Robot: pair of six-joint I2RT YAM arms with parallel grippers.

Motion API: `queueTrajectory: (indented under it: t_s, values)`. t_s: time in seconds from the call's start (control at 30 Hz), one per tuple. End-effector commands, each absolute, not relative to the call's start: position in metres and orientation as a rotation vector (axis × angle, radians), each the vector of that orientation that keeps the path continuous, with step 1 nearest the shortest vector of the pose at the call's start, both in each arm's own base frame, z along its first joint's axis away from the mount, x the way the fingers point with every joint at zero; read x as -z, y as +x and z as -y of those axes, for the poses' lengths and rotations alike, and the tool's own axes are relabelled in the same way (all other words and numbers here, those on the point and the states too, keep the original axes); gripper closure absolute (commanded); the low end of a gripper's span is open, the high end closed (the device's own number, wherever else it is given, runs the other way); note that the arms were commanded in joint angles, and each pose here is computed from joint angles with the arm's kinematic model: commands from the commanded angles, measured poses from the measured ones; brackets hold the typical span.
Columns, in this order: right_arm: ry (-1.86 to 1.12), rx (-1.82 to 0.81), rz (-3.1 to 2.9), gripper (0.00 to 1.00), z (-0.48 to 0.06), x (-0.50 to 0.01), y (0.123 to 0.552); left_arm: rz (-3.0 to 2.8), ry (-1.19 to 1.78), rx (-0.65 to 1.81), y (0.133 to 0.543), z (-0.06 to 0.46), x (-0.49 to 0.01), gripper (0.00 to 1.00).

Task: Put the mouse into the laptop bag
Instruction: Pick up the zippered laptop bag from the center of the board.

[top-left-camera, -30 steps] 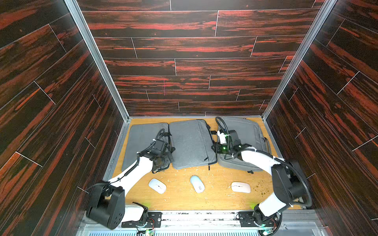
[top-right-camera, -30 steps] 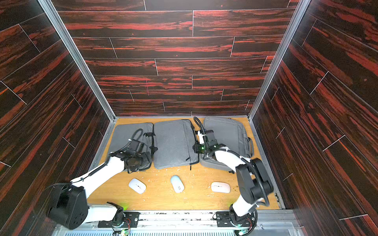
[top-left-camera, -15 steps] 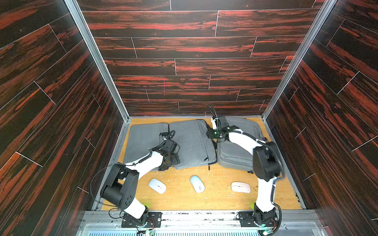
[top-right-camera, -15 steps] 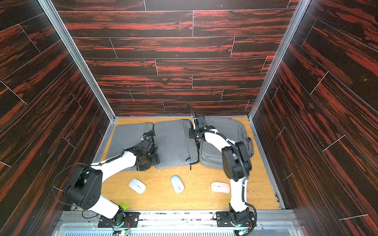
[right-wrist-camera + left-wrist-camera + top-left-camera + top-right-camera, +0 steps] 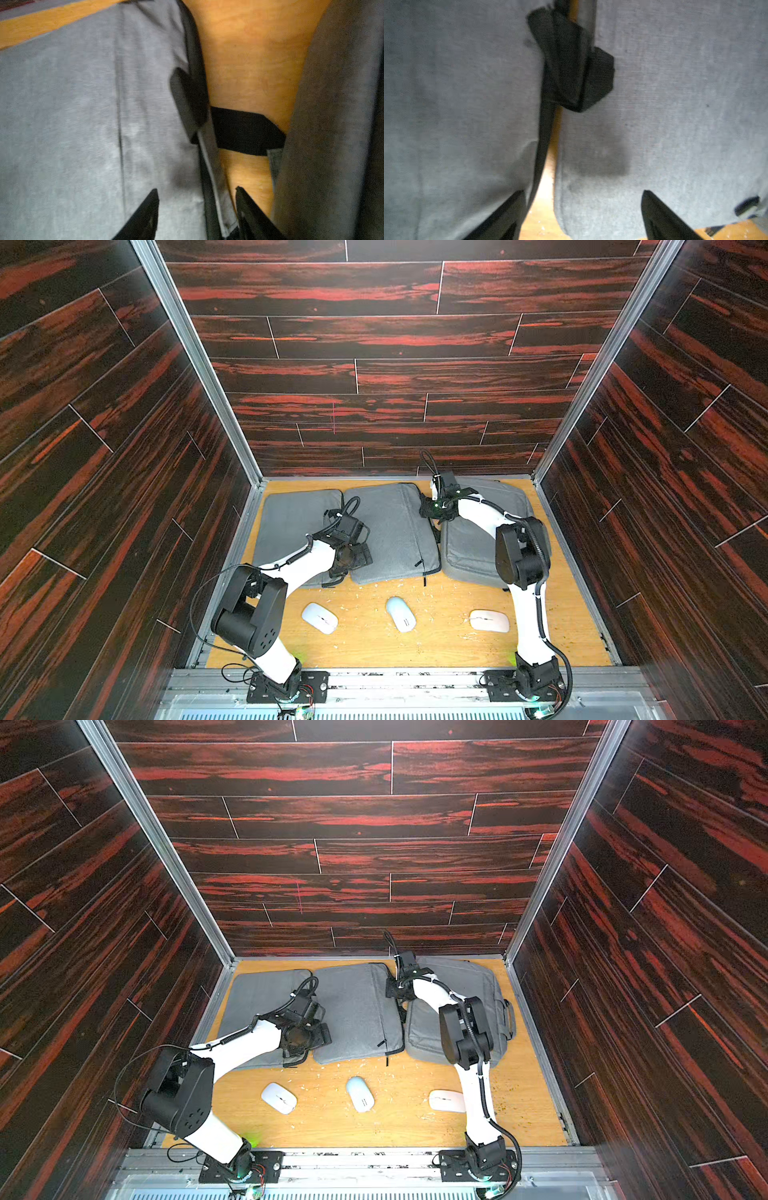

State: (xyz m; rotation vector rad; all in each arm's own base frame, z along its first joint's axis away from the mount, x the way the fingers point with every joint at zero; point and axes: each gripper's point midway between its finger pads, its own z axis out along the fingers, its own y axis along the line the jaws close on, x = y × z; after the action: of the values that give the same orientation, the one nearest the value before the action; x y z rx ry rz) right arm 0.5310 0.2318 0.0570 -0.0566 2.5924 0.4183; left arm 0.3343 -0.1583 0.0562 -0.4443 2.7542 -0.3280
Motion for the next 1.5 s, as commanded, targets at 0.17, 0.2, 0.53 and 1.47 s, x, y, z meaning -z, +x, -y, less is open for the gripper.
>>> queueTrajectory:
  t_s: [0.17, 0.2, 0.53, 1.47]
  values:
    - [-0.041, -0.501, -2.711, 0.39, -0.244, -0.012, 0.527, -2.813, -0.462, 0.374, 0.333, 0.177, -0.031, 0.07]
    - [-0.040, -0.508, -2.717, 0.39, -0.245, -0.009, 0.527, -2.818, -0.456, 0.370, 0.333, 0.179, -0.029, 0.06]
    - [-0.059, -0.576, -2.739, 0.61, -0.254, 0.006, 0.522, -2.857, -0.432, 0.340, 0.337, 0.185, -0.012, 0.24]
    - [-0.373, -0.862, -2.323, 1.00, -0.360, -0.199, 0.487, -2.217, -0.385, -0.296, 0.386, 0.072, -0.252, 1.00]
